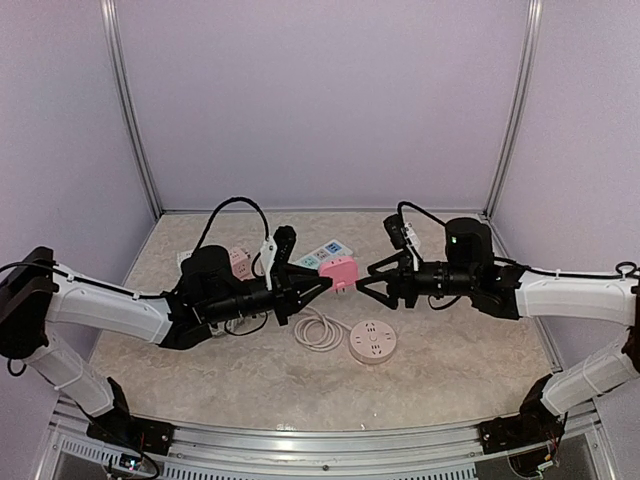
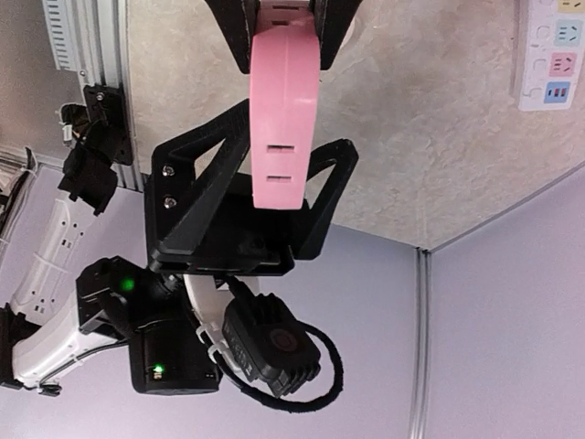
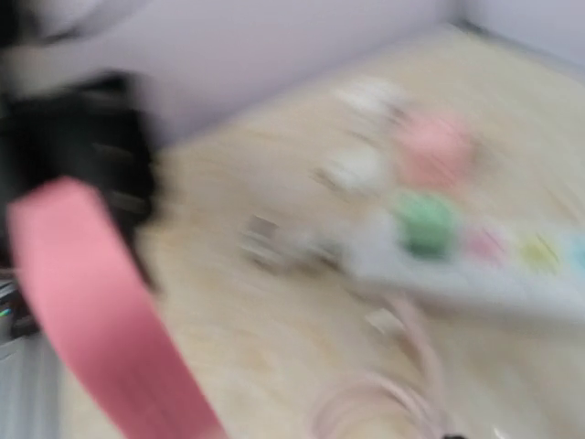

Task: Insert the plug

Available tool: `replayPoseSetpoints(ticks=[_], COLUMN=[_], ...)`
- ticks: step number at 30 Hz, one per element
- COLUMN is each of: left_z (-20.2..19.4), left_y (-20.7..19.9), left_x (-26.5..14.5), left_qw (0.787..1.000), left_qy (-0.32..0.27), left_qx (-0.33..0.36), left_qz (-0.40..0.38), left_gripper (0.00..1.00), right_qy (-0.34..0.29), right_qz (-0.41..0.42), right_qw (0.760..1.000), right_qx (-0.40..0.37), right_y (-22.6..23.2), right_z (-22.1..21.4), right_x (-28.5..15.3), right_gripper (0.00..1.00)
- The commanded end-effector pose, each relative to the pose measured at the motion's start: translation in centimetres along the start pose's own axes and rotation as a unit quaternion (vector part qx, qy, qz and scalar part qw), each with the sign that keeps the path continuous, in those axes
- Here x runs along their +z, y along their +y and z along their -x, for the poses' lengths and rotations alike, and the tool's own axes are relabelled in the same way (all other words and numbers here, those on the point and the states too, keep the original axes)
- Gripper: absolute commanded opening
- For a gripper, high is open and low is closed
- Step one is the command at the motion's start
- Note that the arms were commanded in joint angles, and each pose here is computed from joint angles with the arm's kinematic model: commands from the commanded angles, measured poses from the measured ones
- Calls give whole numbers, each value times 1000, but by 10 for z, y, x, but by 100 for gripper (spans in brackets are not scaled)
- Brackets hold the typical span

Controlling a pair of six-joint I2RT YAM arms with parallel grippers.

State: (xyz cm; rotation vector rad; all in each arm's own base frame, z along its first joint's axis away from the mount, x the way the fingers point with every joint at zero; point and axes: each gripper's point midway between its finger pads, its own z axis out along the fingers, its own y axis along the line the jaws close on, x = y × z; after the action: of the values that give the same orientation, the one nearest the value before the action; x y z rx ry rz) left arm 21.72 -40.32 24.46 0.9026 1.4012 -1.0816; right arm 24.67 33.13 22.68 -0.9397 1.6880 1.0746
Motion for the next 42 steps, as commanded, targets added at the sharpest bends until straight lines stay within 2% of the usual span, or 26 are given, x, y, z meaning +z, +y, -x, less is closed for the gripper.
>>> replayPoseSetpoints(ticks=[1,2,5,8,10,21,27,29,32,35,37,39,42], left_z=[4,3,-1,-8,-9,-17,-21,-25,-33,-38,-40,-41,-50], left_y=[8,9,9,9,8,8,6,2,-22,-28,-32,-38,-47], left_x=[-16,-18,-26,-33,-38,-62,-69,-70,-70,-71,-66,-58,-40], left_qw=[999,998,998,998,998,996,996,997,998,994,988,983,977], left_qy=[-15,-14,-11,-6,-6,-7,-6,1,27,47,52,53,54], left_qx=[25,28,33,34,36,42,43,42,31,38,63,65,63], left_qz=[42,48,54,56,59,77,74,59,-37,-95,-133,-163,-195], left_gripper=[0,0,0,0,0,0,0,0,0,0,0,0,0], right_qy=[101,123,157,176,183,196,195,184,181,157,109,53,-6], right_qz=[-336,-358,-375,-372,-357,-324,-304,-311,-276,-167,-79,-20,26], right_qw=[916,899,872,856,852,838,845,857,904,963,989,998,993], right_qx=[194,221,272,314,336,393,394,367,273,144,59,-21,-113], right_y=[-114,-120,-124,-124,-120,-68,-44,-47,-37,2,32,54,76], right_z=[-79,-98,-137,-162,-172,-205,-203,-192,-156,-114,-91,-72,-57], right_x=[-40,-45,-46,-40,-33,-12,10,5,0,0,-7,-19,-37], right_gripper=[63,59,46,29,24,14,14,16,25,45,53,57,60])
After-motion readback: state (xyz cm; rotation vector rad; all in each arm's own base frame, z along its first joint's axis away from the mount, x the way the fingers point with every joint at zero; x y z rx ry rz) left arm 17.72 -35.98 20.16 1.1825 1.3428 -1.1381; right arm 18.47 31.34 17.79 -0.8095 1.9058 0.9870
